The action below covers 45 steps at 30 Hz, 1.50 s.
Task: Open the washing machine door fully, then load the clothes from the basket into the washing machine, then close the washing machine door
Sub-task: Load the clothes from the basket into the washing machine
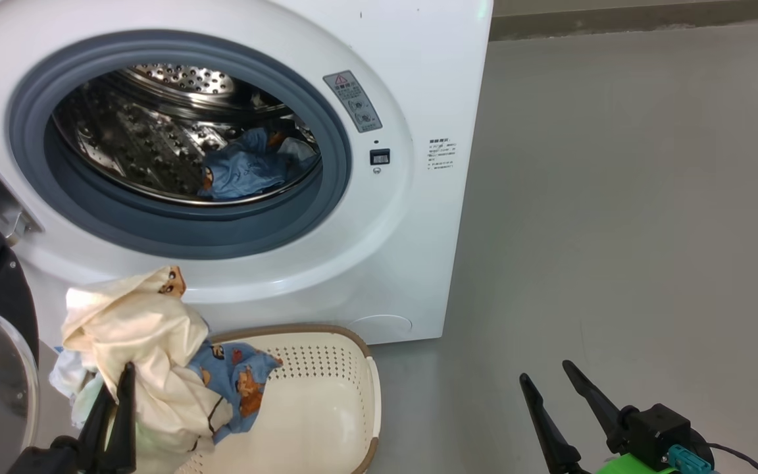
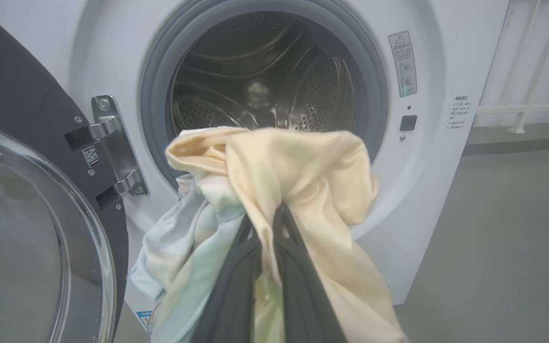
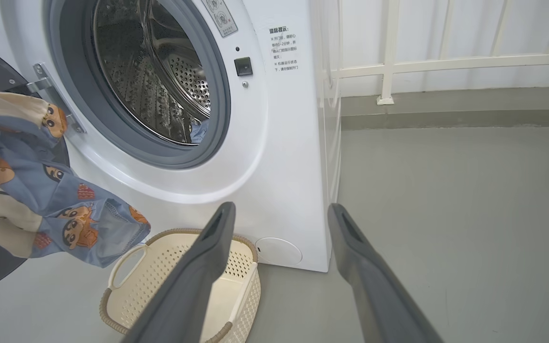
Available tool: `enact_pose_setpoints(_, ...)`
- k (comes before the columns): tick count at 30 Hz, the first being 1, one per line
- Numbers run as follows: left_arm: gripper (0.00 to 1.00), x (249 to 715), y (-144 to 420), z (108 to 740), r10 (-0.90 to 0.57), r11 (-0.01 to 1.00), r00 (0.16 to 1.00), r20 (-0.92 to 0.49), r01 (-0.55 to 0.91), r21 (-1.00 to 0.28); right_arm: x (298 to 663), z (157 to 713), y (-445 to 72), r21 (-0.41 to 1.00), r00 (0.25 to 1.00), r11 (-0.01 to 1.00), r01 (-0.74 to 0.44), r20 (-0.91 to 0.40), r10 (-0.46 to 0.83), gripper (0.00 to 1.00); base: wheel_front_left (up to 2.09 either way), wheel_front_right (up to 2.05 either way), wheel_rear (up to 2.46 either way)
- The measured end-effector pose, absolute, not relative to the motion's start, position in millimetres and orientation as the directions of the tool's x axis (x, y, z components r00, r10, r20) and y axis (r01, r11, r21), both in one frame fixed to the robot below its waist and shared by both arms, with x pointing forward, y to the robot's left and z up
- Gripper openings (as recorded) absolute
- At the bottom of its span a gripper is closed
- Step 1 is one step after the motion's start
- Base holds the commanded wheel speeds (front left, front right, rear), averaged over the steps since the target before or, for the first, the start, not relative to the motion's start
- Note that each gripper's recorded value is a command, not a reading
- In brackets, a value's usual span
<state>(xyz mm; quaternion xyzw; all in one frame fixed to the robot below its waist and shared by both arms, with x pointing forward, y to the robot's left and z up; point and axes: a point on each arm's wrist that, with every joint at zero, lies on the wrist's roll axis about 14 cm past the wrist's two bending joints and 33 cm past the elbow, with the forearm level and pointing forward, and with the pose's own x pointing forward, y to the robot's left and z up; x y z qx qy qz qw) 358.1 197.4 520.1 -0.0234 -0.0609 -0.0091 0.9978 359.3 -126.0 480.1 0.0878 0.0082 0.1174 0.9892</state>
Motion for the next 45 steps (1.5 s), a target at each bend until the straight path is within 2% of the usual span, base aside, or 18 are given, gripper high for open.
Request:
enact_pose_setpoints(24, 0.00, 365, 197, 485, -0.008, 0.999, 1.000, 0.012, 0.009, -0.049, 377, 483, -133, 0.159, 0.976, 0.964, -0.215, 0.018, 0.215, 1.00, 0.00, 0.00, 0.00)
enact_pose_setpoints(34, 0.00, 394, 193, 485, -0.030, 0.998, 0.999, 0.024, 0.031, -0.049, 394, 481, -136, 0.151, 0.978, 0.967, -0.207, 0.018, 0.207, 1.00, 0.00, 0.00, 0.00)
enact_pose_setpoints(45, 0.00, 447, 194, 490, -0.062, 0.998, 0.996, 0.057, 0.064, -0.029, 407, 461, -139, 0.149, 0.980, 0.971, -0.189, -0.034, 0.196, 1.00, 0.00, 0.00, 0.00)
